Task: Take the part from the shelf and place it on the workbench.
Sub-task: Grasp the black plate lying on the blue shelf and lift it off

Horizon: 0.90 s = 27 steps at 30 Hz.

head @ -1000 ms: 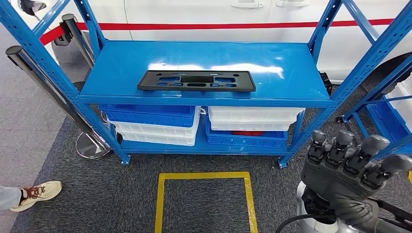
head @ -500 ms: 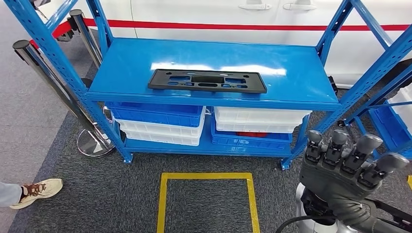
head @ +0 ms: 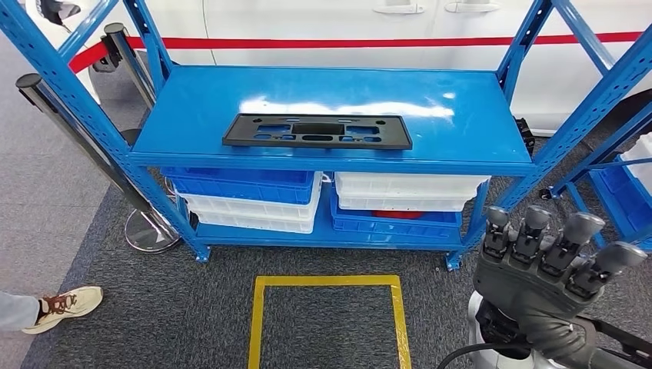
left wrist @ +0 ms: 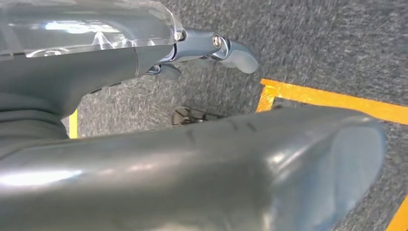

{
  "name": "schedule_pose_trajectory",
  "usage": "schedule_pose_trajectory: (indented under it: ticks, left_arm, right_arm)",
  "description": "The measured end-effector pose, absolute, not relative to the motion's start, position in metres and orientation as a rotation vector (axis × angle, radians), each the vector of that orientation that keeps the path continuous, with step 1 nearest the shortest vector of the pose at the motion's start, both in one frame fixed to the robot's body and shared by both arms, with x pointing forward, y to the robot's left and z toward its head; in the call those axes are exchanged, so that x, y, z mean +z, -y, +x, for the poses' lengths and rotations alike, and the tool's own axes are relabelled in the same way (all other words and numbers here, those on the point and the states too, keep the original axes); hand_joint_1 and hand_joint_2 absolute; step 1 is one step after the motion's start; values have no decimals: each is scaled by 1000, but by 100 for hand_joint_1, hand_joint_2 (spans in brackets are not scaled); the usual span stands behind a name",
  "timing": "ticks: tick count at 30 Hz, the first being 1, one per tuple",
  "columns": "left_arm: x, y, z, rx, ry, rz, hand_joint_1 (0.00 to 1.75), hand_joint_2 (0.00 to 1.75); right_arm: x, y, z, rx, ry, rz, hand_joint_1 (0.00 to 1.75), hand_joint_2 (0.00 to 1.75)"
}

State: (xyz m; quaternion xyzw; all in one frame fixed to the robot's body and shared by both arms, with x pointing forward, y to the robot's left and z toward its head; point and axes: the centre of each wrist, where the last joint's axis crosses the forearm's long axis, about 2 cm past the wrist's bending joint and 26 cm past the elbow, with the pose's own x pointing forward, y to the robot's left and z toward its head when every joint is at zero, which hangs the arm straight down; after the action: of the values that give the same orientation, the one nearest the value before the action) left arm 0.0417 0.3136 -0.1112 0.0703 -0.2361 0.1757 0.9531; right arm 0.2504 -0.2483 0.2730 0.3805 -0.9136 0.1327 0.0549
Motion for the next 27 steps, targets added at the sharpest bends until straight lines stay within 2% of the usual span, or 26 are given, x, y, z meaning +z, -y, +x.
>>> schedule_pose_trajectory:
  ticks: [27]
  left_arm:
    - [-111,-313,41,392,485,137,0,0]
  right_arm:
    - [274,241,252,388,2766,1194,0,0]
